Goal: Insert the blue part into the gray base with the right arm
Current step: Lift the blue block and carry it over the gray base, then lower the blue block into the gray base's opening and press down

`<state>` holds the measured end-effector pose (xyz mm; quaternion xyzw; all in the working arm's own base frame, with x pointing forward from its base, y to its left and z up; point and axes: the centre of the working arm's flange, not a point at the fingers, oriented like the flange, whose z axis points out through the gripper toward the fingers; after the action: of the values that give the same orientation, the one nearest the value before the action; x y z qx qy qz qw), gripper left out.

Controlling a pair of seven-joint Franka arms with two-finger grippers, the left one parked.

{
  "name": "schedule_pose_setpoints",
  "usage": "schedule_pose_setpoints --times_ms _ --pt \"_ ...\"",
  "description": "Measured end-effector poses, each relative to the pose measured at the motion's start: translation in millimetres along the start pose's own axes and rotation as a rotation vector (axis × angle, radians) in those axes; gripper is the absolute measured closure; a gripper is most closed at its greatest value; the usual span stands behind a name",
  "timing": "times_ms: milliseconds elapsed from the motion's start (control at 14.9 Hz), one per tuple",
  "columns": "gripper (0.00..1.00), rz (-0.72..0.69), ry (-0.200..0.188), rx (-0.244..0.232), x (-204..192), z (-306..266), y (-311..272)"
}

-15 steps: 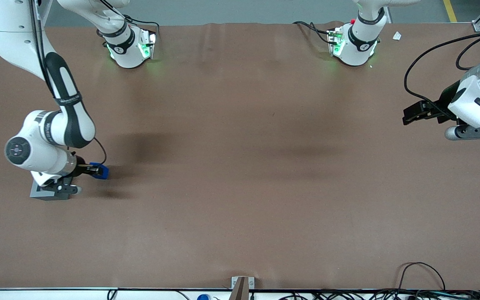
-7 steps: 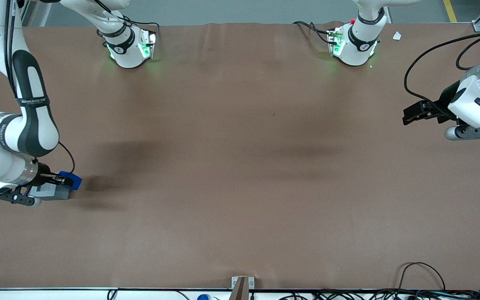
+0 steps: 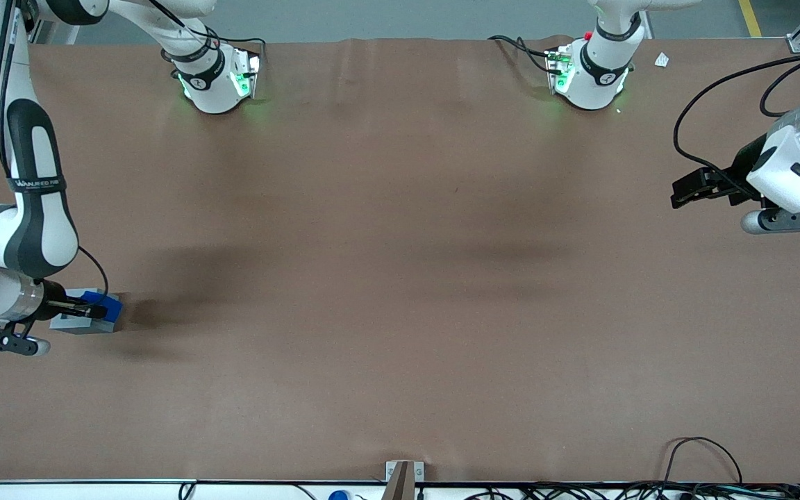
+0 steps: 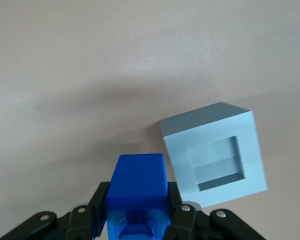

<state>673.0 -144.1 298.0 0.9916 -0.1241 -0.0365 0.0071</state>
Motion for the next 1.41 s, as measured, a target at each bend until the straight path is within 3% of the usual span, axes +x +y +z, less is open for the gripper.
schedule_pose_setpoints --times_ms 402,1409 --pt "0.49 0.010 -0.018 0.002 3 -12 10" --pt "0.49 -0.186 -0.025 -0.007 6 -7 61"
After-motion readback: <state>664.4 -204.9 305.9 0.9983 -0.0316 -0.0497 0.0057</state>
